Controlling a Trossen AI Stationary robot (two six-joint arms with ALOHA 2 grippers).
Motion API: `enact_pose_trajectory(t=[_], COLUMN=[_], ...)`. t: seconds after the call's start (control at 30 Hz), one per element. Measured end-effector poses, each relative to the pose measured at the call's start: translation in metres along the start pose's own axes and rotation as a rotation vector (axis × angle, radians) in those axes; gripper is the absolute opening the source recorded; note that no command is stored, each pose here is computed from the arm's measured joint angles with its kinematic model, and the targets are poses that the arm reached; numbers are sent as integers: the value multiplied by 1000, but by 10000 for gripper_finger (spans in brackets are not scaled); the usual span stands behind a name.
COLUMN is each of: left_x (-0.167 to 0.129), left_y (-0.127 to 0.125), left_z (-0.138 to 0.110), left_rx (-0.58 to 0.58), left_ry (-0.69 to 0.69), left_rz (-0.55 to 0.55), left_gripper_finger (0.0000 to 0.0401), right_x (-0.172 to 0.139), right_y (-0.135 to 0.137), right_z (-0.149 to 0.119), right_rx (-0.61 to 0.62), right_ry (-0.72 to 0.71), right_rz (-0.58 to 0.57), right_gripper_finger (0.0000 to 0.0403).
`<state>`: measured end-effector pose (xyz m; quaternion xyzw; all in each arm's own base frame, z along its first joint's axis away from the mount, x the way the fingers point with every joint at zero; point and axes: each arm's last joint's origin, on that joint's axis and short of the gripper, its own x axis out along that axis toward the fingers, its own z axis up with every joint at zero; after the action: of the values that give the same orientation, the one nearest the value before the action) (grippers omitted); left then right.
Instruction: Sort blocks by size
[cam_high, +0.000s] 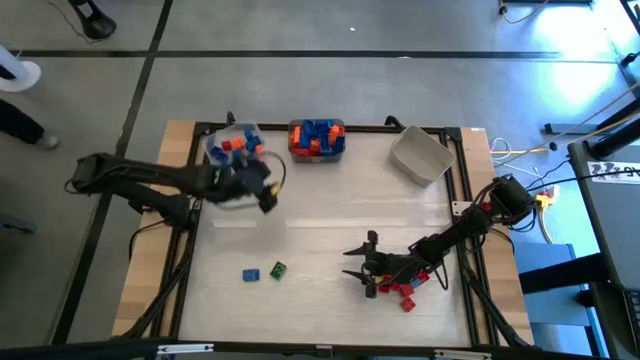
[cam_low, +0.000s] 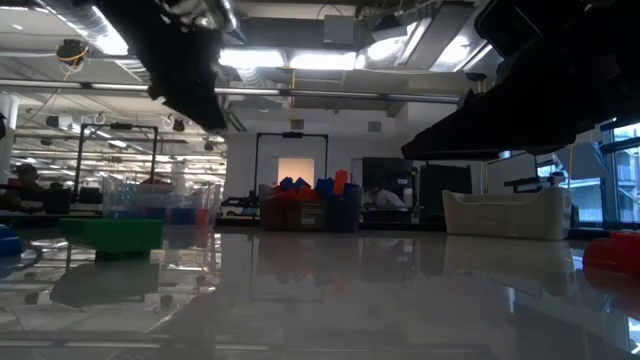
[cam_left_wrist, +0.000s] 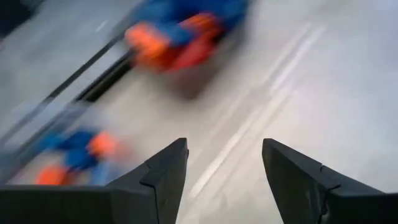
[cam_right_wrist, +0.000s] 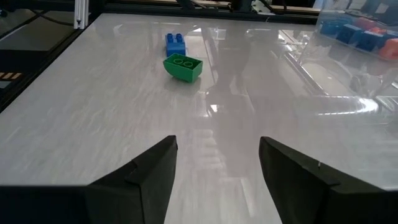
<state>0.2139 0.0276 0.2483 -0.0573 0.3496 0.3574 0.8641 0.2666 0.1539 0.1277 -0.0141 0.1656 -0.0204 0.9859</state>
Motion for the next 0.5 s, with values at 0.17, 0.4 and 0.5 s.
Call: enact_pose_trajectory(t=[0.17,0.4,0.5], left_x=[-16,-28,-28], left_y=[-41,-77,-85], left_z=[-27,-68,-83], left_rx=[47,43,45], left_ry=[-178,-398,-457], left_rz=[-192,-439,-507], left_gripper_finger=[196,196,196], right_x=[0,0,-3], right_y=[0,0,0], right_z=[0,7,12], right_rx=[1,46,18], right_ry=[-2,-65,-66], right_rz=[-2,-22,-23], right_gripper_finger=[230,230,230])
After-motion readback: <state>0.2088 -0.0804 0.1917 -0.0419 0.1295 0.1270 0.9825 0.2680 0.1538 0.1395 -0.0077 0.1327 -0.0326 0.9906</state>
